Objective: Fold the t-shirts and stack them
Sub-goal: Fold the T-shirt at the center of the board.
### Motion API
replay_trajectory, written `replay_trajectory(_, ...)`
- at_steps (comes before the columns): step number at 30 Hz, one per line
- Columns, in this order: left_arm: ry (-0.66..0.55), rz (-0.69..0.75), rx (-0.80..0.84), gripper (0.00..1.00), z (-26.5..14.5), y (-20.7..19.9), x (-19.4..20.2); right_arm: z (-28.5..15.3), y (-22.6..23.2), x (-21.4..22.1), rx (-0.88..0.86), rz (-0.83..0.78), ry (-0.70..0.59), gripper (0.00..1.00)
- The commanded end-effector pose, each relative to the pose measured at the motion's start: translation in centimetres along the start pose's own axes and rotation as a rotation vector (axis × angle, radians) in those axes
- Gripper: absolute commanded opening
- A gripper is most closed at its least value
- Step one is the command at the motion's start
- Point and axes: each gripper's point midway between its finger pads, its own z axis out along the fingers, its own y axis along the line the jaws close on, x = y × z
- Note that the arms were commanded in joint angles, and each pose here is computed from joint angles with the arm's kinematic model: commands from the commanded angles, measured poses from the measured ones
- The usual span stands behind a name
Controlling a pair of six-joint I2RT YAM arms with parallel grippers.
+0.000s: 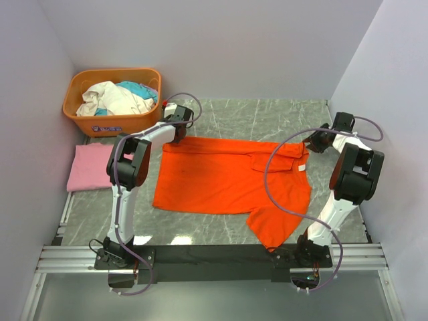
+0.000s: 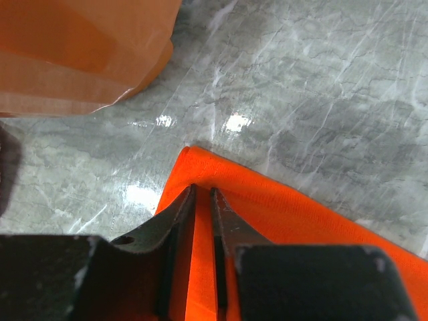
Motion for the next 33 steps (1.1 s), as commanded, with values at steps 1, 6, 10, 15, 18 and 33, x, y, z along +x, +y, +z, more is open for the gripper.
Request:
replay_trajectory(1, 0.061, 0.023, 0.018, 0.22, 0.4, 0.2, 1.8, 1.0, 0.5, -0.8, -0.029, 0.010, 0.002, 0.40)
replay_trajectory(6, 0.069, 0.024, 0.014, 0.22, 0.4, 0.3, 2.1, 1.9, 0.3, -0.5, -0.044, 0.035, 0.017, 0.33)
replay_trajectory(10, 0.074, 0.028, 0.007, 0.21, 0.5, 0.5, 2.4, 2.1, 0.2, -1.2, -0.026, 0.043, 0.001, 0.10)
replay_trajectory(15, 0.089, 0.034, -0.014, 0.21, 0.9, 0.9, 3.0, 1.4, -1.5, -3.1, 0.050, 0.084, -0.058, 0.00)
replay_trajectory(18, 0.104, 0.032, -0.029, 0.21, 1.1, 1.3, 3.4, 0.8, -2.7, -3.8, 0.086, 0.124, -0.085, 0.00)
replay_trajectory(33, -0.016, -0.035, 0.165, 0.65, -6.1, -2.8, -4.0, -5.9, 2.3, -2.4, 0.105, -0.166, -0.191, 0.39)
